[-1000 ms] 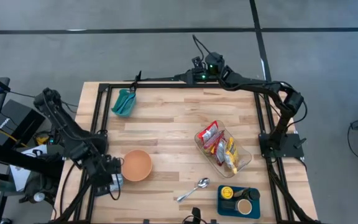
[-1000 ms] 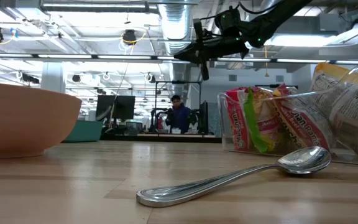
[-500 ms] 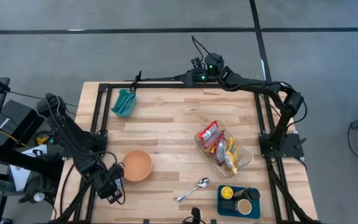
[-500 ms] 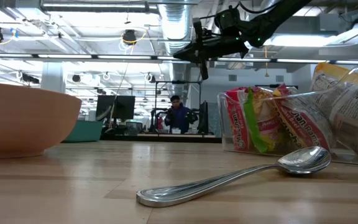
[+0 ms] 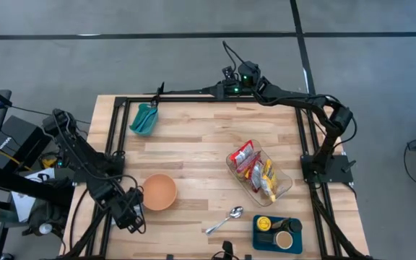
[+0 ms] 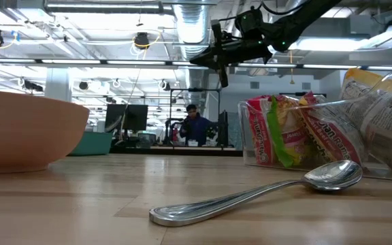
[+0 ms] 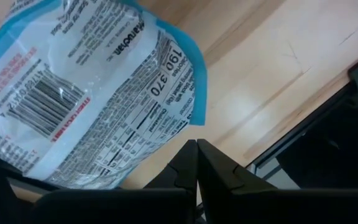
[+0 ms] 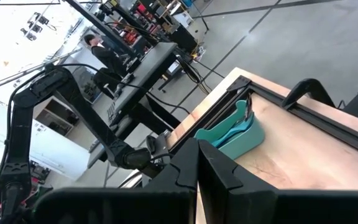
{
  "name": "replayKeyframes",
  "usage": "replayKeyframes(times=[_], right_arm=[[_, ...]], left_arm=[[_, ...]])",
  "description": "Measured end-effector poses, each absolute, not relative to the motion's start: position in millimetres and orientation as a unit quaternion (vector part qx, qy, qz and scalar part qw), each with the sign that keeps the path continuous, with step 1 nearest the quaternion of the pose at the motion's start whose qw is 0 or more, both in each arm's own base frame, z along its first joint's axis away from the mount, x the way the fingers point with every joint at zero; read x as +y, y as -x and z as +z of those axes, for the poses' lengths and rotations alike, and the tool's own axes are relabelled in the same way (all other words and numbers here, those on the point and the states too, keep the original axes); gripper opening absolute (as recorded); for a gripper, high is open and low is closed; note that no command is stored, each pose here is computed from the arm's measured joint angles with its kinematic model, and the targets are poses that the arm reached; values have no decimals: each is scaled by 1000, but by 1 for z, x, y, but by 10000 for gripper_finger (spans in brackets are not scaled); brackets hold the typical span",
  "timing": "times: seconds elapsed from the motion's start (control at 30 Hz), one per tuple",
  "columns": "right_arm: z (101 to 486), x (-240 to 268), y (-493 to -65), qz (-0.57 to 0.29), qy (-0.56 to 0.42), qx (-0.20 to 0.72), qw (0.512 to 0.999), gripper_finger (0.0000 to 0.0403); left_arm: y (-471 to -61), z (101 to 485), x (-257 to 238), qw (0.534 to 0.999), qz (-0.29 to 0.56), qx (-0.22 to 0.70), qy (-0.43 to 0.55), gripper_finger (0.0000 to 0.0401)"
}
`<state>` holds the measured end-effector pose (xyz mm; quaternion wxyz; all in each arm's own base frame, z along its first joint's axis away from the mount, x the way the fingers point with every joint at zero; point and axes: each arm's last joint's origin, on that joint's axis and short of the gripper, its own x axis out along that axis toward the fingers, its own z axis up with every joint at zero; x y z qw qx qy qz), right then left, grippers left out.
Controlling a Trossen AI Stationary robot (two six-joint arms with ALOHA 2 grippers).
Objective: Pick & Place Food Item
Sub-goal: Put the blue noodle pack into the transparent bin
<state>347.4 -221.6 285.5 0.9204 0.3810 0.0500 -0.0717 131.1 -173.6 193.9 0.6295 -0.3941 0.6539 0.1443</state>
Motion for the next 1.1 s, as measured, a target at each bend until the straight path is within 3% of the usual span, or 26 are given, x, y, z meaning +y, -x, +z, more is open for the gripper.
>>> replayKeyframes(times=[0.2, 0.5, 0.7, 0.9, 1.1], right_arm=[[285, -222, -347, -72, -381, 50, 920, 0], [285, -222, -347, -72, -381, 50, 920, 0], [285, -222, -347, -72, -381, 50, 920, 0], [285, -222, -347, -72, -381, 50, 920, 0], [285, -222, -347, -71, -381, 50, 920, 0]], left_arm=[[-131, 194, -174, 647, 115, 660, 365, 7], [-126, 192, -167, 649, 131, 675, 326, 70], [-128, 193, -170, 672, 71, 678, 290, 78], [-129, 193, -171, 674, 65, 676, 290, 83], [-133, 193, -168, 683, 73, 666, 291, 120]])
